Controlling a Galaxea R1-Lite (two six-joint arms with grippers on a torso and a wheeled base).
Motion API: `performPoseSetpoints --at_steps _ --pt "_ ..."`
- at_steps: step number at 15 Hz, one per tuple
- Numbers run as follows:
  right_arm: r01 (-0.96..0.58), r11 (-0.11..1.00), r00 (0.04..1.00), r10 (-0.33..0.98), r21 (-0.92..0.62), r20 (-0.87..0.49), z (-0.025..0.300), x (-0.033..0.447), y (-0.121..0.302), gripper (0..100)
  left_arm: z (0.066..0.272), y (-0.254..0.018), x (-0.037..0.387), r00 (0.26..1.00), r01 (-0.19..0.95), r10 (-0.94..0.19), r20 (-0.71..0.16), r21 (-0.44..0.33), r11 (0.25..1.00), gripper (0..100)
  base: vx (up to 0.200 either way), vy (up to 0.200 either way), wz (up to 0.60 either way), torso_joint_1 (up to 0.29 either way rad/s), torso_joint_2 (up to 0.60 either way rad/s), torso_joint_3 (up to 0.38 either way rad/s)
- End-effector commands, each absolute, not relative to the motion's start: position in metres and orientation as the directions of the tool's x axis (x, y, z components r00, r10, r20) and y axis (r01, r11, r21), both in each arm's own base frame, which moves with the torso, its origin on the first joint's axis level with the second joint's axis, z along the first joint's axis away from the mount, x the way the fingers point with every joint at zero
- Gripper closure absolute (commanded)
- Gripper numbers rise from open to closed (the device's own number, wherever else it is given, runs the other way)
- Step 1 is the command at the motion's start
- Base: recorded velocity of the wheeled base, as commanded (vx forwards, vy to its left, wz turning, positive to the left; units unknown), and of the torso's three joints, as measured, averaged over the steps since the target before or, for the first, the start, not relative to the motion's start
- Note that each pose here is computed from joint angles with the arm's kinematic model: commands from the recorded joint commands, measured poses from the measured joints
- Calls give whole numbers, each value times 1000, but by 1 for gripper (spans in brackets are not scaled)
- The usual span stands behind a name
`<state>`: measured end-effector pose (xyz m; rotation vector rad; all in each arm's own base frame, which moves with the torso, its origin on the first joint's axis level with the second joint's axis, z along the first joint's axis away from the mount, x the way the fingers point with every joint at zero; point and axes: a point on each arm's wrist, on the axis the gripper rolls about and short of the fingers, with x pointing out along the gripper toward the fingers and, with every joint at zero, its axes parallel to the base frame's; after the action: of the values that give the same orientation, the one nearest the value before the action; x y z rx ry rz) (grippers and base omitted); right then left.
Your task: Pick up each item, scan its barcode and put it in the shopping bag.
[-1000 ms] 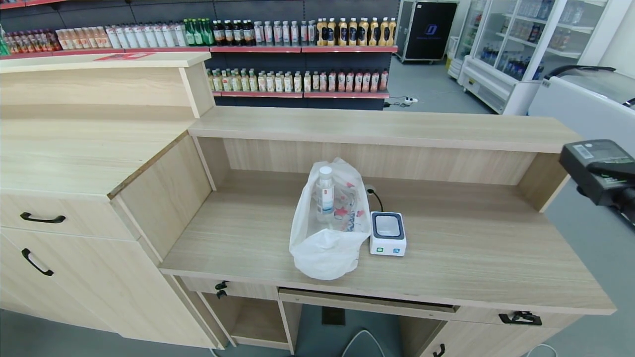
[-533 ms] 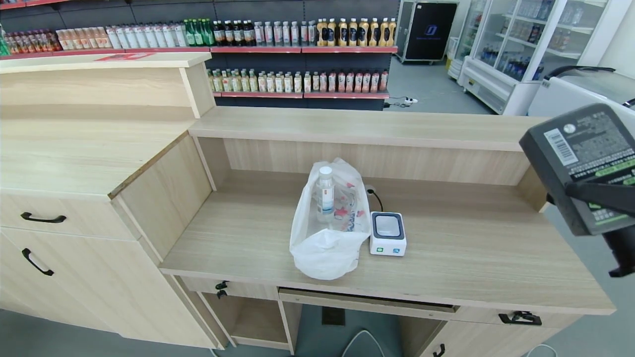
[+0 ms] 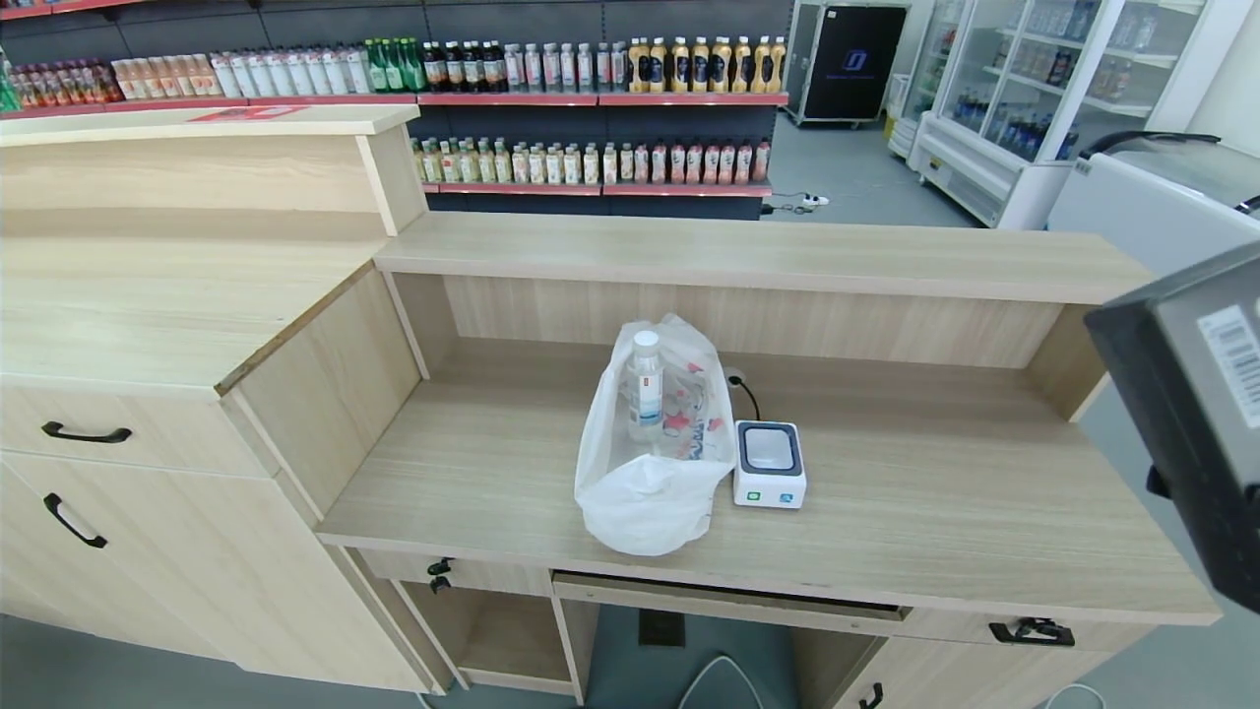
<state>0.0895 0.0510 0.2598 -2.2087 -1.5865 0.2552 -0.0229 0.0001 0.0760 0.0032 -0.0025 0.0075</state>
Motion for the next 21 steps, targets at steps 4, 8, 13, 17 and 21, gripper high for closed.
performPoseSetpoints --at_steps 4,8,13,17,21 --pt "885 -216 282 953 -412 107 256 96 73 100 76 0 -23 1000 -8 8 3 3 1000 0 0 0 0 0 0 0" --pt "903 -163 225 968 -397 114 263 101 84 100 76 0 -23 1000 -8 8 2 3 1000 0 0 0 0 0 0 0" --pt "869 -101 144 988 -485 51 245 89 90 100 76 0 -23 1000 -8 8 3 3 1000 0 0 0 0 0 0 0" --pt "863 -79 114 993 -499 40 243 89 99 100 76 0 -23 1000 -8 8 2 3 1000 0 0 0 0 0 0 0" --pt "845 -75 101 995 -529 19 242 96 108 100 76 0 -23 1000 -8 8 2 3 1000 0 0 0 0 0 0 0"
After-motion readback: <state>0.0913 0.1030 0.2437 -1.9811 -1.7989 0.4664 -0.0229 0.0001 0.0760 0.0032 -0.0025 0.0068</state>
